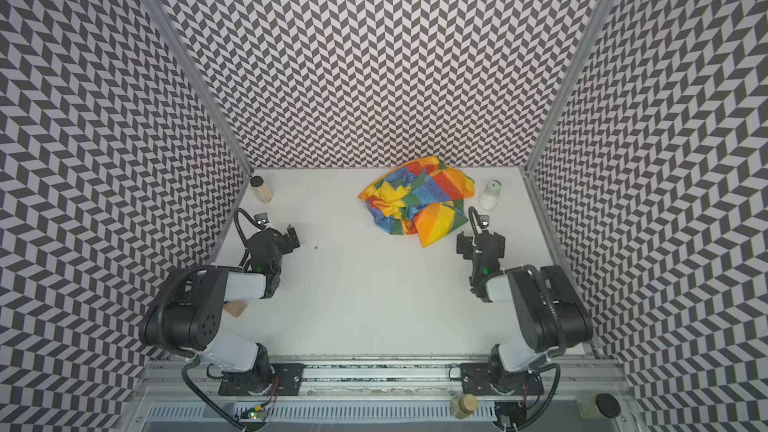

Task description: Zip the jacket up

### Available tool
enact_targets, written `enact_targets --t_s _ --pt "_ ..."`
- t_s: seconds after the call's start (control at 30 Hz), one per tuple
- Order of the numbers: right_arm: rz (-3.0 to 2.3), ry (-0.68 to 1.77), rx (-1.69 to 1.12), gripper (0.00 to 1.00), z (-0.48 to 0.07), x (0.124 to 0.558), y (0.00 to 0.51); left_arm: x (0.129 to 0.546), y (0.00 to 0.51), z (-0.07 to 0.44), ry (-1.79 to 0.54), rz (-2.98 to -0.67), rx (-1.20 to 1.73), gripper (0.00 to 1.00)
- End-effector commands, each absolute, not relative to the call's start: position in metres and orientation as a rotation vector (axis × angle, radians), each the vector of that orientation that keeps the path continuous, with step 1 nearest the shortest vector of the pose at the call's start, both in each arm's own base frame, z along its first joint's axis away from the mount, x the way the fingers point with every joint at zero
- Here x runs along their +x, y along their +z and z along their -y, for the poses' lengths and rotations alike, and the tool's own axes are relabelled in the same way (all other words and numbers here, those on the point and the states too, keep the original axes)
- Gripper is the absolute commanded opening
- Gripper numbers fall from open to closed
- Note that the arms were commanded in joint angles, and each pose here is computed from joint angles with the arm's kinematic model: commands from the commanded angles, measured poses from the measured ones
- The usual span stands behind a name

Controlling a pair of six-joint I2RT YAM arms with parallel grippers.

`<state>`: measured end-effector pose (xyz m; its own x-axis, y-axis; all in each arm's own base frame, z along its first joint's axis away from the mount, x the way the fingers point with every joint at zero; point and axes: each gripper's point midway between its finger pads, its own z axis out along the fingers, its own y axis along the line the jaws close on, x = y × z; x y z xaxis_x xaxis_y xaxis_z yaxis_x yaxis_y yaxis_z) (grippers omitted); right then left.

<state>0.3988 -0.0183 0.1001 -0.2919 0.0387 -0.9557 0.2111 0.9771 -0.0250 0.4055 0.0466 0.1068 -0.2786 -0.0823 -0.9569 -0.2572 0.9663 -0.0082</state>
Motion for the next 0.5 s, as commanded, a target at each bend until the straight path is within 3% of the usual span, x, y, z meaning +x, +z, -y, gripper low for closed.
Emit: enact_targets --t_s 0.0,0.47 --pt "-1.805 -0.174 0.192 1.0 0.0205 0.4024 0.1137 0.4038 0.1119 -0.0483 0.182 -1.832 -0.261 1.0" --pt "-1.808 -0.176 0.189 1.0 0.0204 0.4021 0.1128 0.4038 0.1115 -0.0483 0.182 -1.833 -0.262 1.0"
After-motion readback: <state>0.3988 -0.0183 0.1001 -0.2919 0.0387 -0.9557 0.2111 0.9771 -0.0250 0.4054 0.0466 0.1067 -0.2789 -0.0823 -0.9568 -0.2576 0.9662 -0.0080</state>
